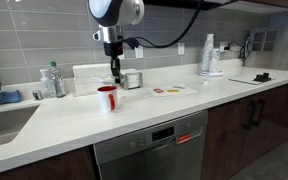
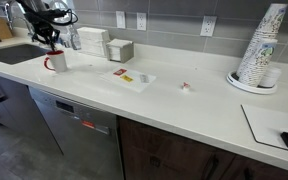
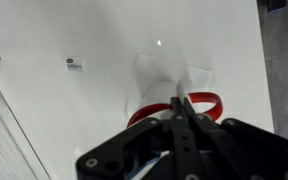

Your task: Put the paper inside the mug

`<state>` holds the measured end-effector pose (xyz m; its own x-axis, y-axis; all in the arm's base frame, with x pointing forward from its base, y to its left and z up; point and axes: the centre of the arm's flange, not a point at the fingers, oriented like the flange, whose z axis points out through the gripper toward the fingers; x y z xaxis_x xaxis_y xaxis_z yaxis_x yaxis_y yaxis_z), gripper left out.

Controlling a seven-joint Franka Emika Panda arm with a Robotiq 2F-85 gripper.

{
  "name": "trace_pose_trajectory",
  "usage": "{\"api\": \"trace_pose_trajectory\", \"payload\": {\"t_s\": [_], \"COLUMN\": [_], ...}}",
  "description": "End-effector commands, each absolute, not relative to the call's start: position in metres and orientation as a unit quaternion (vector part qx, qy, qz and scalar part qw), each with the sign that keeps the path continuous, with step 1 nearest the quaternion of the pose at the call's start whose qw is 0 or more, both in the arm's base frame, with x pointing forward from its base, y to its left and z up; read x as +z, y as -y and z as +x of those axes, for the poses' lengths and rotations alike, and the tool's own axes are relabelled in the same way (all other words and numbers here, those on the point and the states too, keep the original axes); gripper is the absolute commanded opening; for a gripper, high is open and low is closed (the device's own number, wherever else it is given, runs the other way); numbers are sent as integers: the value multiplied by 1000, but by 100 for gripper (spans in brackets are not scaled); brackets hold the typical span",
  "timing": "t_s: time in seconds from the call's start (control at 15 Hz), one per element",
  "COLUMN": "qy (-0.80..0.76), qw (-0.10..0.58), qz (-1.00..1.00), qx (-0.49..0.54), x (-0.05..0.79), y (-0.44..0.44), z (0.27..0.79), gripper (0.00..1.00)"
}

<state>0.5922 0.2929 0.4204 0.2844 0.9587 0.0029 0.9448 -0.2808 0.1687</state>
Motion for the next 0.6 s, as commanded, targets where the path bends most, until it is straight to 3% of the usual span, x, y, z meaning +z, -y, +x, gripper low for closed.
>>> {"api": "trace_pose_trajectory", "payload": {"t_s": [0.0,0.53], "qy": [-606,-632], "qw": [102,148], "qz": [788,760], "qx": [45,33], "x": [415,399], "y": [-311,-331], "z": [602,610], "gripper": [0,0]}}
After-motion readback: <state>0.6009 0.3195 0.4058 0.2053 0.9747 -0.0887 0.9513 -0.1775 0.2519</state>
